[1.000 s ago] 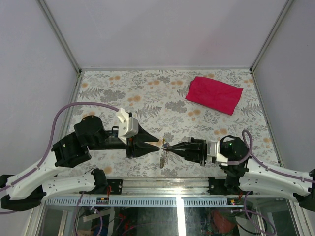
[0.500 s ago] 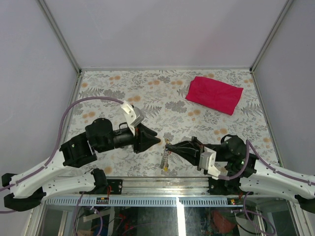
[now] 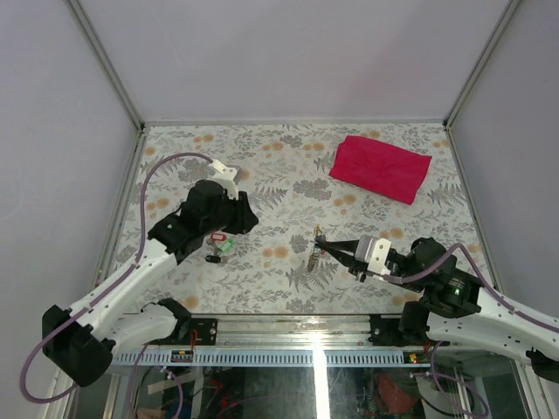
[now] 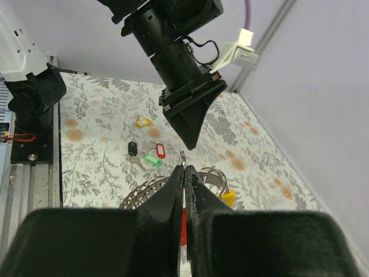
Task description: Put the keys on the keyring
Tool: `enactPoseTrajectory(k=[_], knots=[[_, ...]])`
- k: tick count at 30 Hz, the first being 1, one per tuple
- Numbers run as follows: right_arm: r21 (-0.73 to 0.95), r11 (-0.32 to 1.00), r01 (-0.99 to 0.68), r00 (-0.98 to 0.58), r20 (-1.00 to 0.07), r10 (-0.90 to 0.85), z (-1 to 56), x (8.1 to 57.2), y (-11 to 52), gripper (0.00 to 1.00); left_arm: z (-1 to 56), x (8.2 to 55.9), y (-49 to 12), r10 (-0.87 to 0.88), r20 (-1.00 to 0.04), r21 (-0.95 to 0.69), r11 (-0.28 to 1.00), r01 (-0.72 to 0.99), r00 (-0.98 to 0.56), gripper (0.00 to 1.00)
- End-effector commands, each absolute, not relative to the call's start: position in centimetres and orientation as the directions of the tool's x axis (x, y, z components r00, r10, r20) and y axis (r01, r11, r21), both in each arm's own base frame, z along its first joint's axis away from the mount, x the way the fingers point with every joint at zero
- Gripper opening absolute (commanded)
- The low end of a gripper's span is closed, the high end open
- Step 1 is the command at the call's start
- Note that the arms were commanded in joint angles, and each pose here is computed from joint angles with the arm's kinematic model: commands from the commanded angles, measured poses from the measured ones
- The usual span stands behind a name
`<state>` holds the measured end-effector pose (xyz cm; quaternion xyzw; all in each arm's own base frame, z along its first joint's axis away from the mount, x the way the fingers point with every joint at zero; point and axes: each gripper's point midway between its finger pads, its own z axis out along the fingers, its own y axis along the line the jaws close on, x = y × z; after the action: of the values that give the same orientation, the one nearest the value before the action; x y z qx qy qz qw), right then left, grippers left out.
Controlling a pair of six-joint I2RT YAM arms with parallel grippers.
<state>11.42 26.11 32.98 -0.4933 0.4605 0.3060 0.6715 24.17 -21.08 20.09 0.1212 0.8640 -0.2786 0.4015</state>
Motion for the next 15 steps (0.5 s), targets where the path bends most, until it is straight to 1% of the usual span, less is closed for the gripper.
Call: enactPoseTrajectory(k=[1, 7, 12, 15], knots=[[-0.297, 0.404, -0.865, 0.312, -0.95, -0.031, 32.6, 12.2, 25.2, 0.0, 16.9, 25.8, -18.6, -0.143, -0.695, -0.426, 0.871, 0.243, -0.705, 0.34], [-0.29, 0.404, -0.867, 0.301, -0.953, -0.039, 31.2, 12.2, 25.1, 0.0, 13.4, 25.8, -13.9, -0.211, -0.67, -0.327, 0.945, 0.027, -0.712, 0.36], [-0.287, 0.38, -0.879, 0.289, -0.956, -0.051, 30.3, 11.9, 25.5, 0.0, 11.1, 25.6, -10.4, -0.233, -0.648, -0.239, 0.966, -0.097, -0.725, 0.36], [-0.28, 0.366, -0.887, 0.282, -0.958, -0.051, 30.0, 11.7, 25.7, 0.0, 10.0, 25.9, -8.7, -0.261, -0.638, -0.221, 0.963, -0.153, -0.724, 0.37]])
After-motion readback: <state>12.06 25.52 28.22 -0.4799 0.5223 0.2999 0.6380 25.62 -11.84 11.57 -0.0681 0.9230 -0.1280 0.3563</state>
